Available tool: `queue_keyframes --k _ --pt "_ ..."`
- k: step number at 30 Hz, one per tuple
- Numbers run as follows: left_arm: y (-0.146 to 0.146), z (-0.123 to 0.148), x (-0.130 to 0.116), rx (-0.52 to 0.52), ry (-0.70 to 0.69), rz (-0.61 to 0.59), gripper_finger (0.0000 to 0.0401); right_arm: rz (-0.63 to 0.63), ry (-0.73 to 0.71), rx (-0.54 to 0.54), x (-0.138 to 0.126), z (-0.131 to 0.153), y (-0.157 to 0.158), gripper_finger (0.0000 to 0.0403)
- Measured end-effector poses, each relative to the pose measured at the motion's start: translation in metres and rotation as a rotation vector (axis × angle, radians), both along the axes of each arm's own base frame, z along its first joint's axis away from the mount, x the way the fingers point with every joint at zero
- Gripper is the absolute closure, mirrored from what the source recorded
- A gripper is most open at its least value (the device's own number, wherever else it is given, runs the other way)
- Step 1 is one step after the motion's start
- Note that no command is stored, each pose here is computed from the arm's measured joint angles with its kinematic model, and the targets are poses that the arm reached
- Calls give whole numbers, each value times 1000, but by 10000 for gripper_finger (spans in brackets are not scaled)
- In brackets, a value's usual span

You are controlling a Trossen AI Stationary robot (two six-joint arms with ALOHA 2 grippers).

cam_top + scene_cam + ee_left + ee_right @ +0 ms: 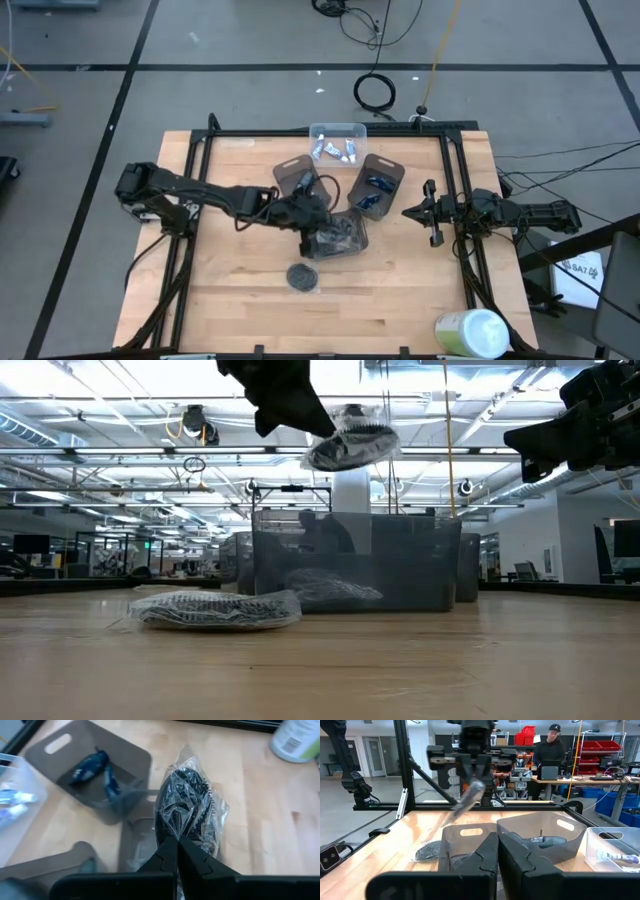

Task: Pick & Place Travel size toiletries
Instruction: Put the bottom black hairbrush into the bottom black transparent bin

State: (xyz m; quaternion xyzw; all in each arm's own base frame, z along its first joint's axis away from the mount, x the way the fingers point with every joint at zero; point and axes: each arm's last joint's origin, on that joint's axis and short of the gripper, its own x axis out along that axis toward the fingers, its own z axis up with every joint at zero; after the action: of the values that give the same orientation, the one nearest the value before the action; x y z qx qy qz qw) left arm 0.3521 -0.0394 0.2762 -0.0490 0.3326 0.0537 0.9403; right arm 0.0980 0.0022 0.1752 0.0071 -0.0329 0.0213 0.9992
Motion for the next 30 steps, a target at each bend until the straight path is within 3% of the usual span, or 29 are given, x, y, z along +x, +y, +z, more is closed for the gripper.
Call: queue_keyframes --k 14,20,30 --pt "10 -5 6 -4 -2 28 401 0 0 0 0 0 0 399" --pt "8 -27 24 -9 -5 -16 401 0 0 0 0 0 0 399" --pt "16 -68 40 -4 95 23 401 0 0 0 0 0 0 399"
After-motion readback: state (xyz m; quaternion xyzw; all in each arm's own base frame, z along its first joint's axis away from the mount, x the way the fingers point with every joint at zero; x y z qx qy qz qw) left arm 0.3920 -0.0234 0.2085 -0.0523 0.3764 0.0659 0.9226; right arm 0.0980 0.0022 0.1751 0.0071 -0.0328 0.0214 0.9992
